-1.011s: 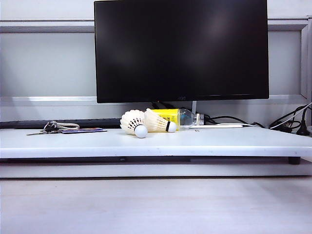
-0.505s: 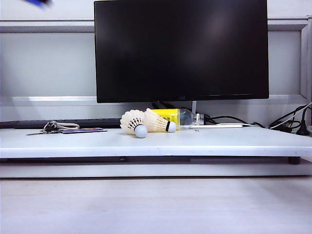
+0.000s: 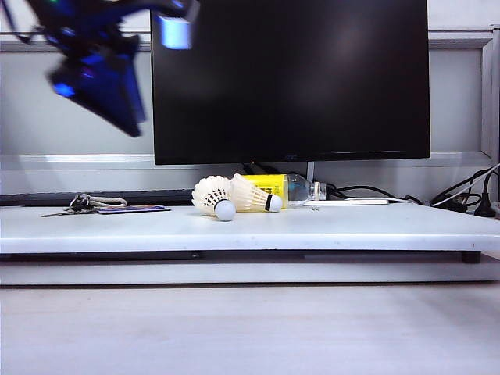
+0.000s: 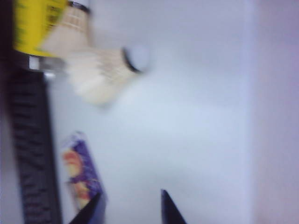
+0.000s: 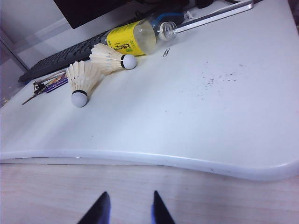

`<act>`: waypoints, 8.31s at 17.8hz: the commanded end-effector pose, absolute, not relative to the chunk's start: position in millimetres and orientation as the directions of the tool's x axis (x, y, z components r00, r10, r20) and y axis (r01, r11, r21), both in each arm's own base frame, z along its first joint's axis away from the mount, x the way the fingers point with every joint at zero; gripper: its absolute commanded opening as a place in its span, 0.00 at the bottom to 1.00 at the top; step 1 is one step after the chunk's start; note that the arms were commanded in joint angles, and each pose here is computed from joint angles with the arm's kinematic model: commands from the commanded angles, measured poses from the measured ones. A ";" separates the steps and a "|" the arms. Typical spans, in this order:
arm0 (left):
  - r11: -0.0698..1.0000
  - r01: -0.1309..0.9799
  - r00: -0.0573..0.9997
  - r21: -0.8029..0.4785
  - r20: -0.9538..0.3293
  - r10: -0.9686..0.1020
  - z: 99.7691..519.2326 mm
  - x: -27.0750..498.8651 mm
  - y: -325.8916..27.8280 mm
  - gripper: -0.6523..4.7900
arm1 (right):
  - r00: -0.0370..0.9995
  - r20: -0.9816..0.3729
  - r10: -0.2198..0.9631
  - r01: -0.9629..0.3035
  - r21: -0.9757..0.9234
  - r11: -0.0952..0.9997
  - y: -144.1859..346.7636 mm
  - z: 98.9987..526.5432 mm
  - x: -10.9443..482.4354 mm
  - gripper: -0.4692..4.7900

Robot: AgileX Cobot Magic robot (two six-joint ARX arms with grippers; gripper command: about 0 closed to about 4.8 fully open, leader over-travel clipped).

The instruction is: Stack the badminton balls on the table vertically.

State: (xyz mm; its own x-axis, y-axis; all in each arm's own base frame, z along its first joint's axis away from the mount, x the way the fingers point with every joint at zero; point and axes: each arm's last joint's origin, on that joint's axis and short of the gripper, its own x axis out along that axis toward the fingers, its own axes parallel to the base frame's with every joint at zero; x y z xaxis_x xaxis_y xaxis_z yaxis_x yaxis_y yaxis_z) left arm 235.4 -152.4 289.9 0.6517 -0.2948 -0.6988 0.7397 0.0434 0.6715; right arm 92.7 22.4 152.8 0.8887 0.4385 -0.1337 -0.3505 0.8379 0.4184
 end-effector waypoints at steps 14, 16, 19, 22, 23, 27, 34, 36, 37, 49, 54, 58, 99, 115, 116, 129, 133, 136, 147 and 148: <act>-0.481 0.418 0.679 0.770 -0.617 -0.397 270.4 253.8 -195.9 0.47 | 0.885 -0.120 0.449 -0.367 0.413 0.834 22.7 155.0 92.4 0.32; -0.566 0.337 0.690 0.752 -0.606 -0.395 258.4 265.5 -202.4 0.47 | 0.875 -0.122 0.468 -0.383 0.417 0.824 23.3 154.8 92.1 0.32; -0.655 0.219 0.708 0.723 -0.579 -0.403 248.5 277.7 -207.2 0.47 | 0.863 -0.135 0.487 -0.394 0.423 0.816 23.8 153.4 91.6 0.32; -0.681 0.177 0.702 0.711 -0.576 -0.419 250.7 280.6 -206.7 0.47 | 0.855 -0.135 0.501 -0.407 0.426 0.808 24.2 153.2 91.3 0.32; -0.680 0.170 0.695 0.713 -0.577 -0.430 253.2 281.1 -207.2 0.47 | 0.855 -0.135 0.501 -0.407 0.426 0.808 24.2 153.2 91.3 0.32; -0.657 0.182 0.627 0.731 -0.601 -0.496 284.2 291.8 -204.8 0.47 | 0.846 -0.136 0.516 -0.418 0.432 0.799 24.7 153.1 91.0 0.32; -0.604 0.329 0.539 0.726 -0.670 -0.511 306.7 317.2 -210.6 0.46 | 0.827 -0.135 0.545 -0.444 0.439 0.781 25.5 153.2 90.5 0.32; -0.603 0.362 0.523 0.711 -0.690 -0.500 304.5 324.1 -214.9 0.46 | 0.827 -0.135 0.546 -0.444 0.440 0.781 25.6 153.2 90.5 0.32; -0.605 0.368 0.519 0.706 -0.696 -0.497 303.4 326.2 -216.3 0.46 | 0.822 -0.134 0.554 -0.451 0.441 0.776 25.8 153.2 90.4 0.32; -0.631 0.444 0.493 0.636 -0.761 -0.421 274.1 334.3 -231.9 0.46 | 0.806 -0.132 0.577 -0.472 0.444 0.762 26.4 153.3 89.9 0.32; -0.345 0.628 0.447 0.698 -0.686 -0.574 281.1 335.8 -240.0 0.46 | 0.806 -0.132 0.576 -0.472 0.444 0.762 26.4 153.3 89.9 0.32; -0.390 0.559 0.534 0.732 -0.677 -0.506 282.7 341.5 -235.7 0.45 | 0.807 -0.132 0.576 -0.472 0.444 0.762 26.4 153.3 89.9 0.32; 0.980 0.116 0.526 -0.160 -0.827 -0.197 252.8 320.0 -252.9 0.71 | 0.810 -0.124 0.573 -0.472 0.439 0.764 26.3 154.1 90.0 0.32; 0.993 0.062 0.572 -0.105 -0.811 -0.121 236.4 324.0 -259.8 0.68 | 0.807 -0.124 0.577 -0.476 0.440 0.761 26.4 154.1 90.0 0.32; 0.993 0.061 0.571 -0.104 -0.812 -0.120 235.3 323.9 -259.6 0.68 | 0.807 -0.125 0.577 -0.476 0.440 0.761 26.4 154.0 90.0 0.32; 0.995 0.019 0.597 -0.100 -0.797 -0.092 225.3 327.8 -265.7 0.45 | 0.806 -0.125 0.579 -0.477 0.441 0.760 26.5 154.0 89.9 0.32; 0.995 0.026 0.588 -0.094 -0.804 -0.091 221.9 326.1 -268.6 0.48 | 0.806 -0.125 0.579 -0.477 0.441 0.760 26.5 154.0 89.9 0.32; 0.998 0.034 0.596 -0.058 -0.800 -0.067 216.5 319.8 -278.1 0.52 | 0.805 -0.125 0.579 -0.478 0.441 0.760 26.6 154.0 89.9 0.32; 1.000 -0.010 0.632 -0.004 -0.775 0.003 214.9 318.2 -279.8 0.51 | 0.792 -0.125 0.598 -0.496 0.441 0.748 28.7 154.0 89.3 0.32; 1.000 -0.011 0.631 -0.002 -0.776 0.005 214.6 318.1 -279.7 0.51 | 0.792 -0.125 0.598 -0.496 0.441 0.748 28.7 154.0 89.3 0.32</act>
